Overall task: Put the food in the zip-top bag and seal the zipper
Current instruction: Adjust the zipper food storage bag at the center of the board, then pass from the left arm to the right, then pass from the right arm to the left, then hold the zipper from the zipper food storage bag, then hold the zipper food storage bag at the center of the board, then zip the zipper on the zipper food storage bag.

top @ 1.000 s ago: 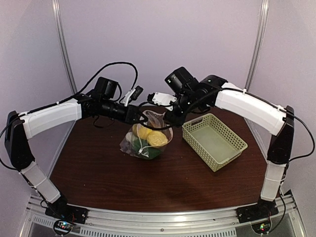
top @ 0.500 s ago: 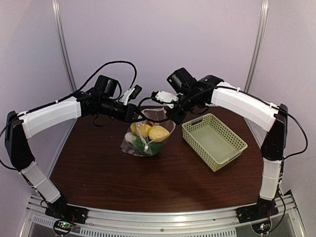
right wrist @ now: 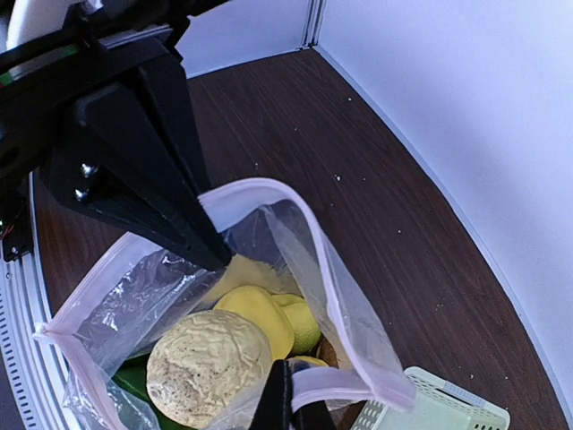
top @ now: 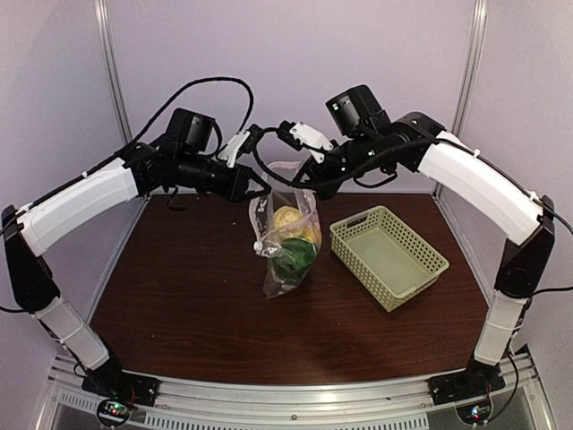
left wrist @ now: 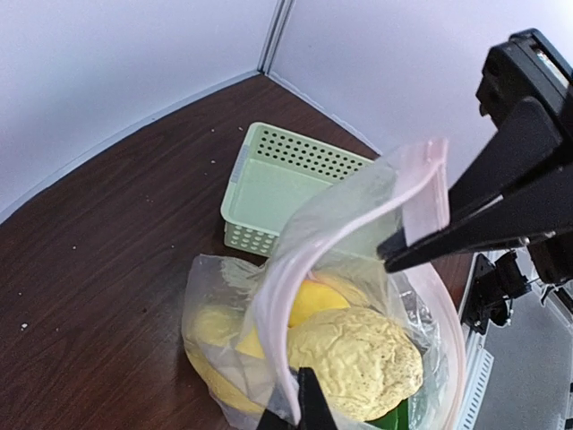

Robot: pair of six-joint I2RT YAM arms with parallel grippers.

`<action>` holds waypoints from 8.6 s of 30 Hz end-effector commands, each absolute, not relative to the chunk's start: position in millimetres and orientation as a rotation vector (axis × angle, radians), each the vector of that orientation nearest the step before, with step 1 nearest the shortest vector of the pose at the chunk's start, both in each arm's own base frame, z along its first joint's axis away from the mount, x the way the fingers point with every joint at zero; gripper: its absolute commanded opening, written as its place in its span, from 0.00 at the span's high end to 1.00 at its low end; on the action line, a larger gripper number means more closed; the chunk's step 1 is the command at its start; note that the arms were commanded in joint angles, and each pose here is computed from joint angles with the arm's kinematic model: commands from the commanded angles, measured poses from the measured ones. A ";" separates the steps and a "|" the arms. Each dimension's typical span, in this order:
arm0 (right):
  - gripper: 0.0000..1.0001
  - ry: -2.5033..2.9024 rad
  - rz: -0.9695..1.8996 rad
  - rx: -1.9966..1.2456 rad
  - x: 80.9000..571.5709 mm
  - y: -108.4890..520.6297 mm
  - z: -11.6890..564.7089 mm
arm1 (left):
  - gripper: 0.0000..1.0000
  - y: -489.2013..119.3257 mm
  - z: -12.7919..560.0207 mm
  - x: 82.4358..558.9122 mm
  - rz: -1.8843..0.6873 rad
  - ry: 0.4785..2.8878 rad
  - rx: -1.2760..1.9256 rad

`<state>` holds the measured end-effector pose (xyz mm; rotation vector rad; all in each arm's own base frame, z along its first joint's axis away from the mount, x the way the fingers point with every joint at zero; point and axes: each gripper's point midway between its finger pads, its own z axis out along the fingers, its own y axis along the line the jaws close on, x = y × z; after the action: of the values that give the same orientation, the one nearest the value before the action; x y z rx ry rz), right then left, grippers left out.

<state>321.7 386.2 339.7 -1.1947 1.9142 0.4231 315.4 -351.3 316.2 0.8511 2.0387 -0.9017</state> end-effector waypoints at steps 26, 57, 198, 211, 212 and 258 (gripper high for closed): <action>0.32 1.432 0.416 -2.062 170.6 348.5 300.0 | 1.00 -357.5 299.9 303.0 -0.947 1.996 1.126; 0.95 1.340 -0.398 -2.141 212.4 406.5 198.2 | 1.00 -360.3 308.1 287.9 -1.042 1.958 1.160; 0.75 1.384 0.768 -1.786 207.4 484.0 348.0 | 1.00 -314.5 323.3 198.1 -0.922 1.443 1.134; 0.98 1.400 0.733 -1.796 209.6 479.2 344.0 | 1.00 -310.4 323.4 207.7 -0.876 1.472 1.082; 0.99 1.399 0.724 -1.798 209.7 478.5 343.9 | 0.91 -310.1 323.6 208.9 -0.871 1.475 1.076; 1.00 1.725 0.387 -1.752 267.9 393.7 295.7 | 1.00 -284.4 327.3 223.3 -0.723 1.461 0.933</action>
<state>240.9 454.9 318.9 -1.7691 1.5008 0.5687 218.9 -293.3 300.9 0.9993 1.5523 -0.7602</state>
